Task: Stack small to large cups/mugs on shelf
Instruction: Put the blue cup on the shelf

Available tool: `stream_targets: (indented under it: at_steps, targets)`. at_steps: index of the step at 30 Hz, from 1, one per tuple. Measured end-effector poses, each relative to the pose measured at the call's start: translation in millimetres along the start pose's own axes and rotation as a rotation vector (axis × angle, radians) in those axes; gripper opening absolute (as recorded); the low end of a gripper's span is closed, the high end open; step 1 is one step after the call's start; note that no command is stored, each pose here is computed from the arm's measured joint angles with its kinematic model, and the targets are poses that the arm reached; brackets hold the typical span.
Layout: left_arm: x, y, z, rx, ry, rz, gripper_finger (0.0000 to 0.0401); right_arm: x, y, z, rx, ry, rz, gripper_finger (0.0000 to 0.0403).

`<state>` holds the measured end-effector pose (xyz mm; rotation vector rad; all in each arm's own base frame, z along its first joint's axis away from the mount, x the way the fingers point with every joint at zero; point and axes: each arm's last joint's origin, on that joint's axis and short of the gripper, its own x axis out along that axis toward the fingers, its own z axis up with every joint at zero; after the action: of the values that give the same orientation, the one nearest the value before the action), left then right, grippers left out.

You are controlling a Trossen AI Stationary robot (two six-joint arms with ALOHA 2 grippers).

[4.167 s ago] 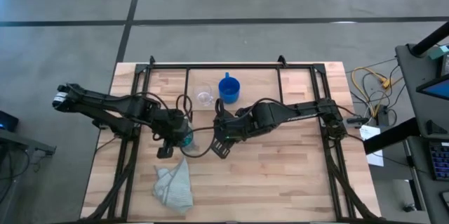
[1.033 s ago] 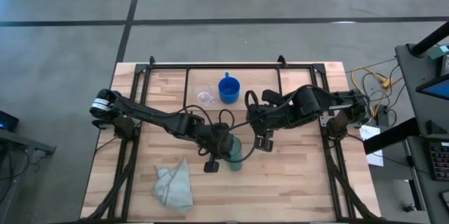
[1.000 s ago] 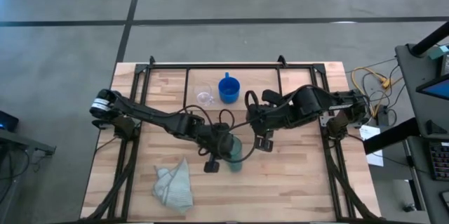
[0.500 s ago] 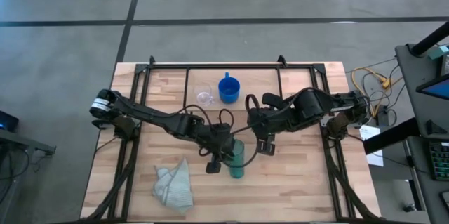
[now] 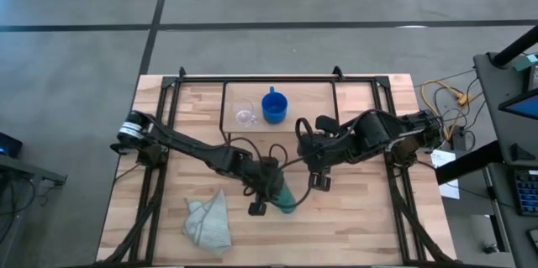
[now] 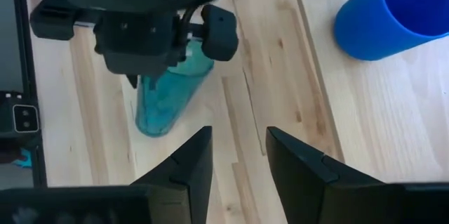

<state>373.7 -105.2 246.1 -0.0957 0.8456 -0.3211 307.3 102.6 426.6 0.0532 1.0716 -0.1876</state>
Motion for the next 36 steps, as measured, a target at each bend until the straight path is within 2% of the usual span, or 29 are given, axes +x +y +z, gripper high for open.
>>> stream_targets:
  at_steps: [4, 9, 14, 19, 29, 36]
  targets:
    - [-2.4, -1.4, 2.6, 0.005, 0.029, 0.026, 0.0059, 0.8, 0.2, -0.2, 0.006, 0.003, -0.002, 0.0129]
    - [-11.2, -1.8, 6.8, 0.054, 0.086, 0.090, 0.0007, 2.4, 0.5, -0.6, 0.008, 0.008, -0.004, 0.0129]
    - [-22.3, -1.4, 13.4, 0.110, 0.128, 0.198, 0.0002, 3.7, 0.9, -0.6, 0.022, 0.011, -0.006, 0.0124]
    - [-30.4, -0.7, 18.9, 0.168, 0.149, 0.262, 0.0001, 4.1, 1.0, -0.7, 0.058, 0.011, -0.006, 0.0120]
    - [-32.9, 0.0, 15.7, 0.178, 0.200, 0.242, 0.0000, 2.5, 7.3, -4.1, 0.090, 0.013, 0.001, 0.0120]
    - [-36.4, 0.1, 8.1, 0.175, 0.294, 0.232, 0.0000, 0.0, 15.2, -8.0, 0.117, 0.011, 0.008, 0.0120]
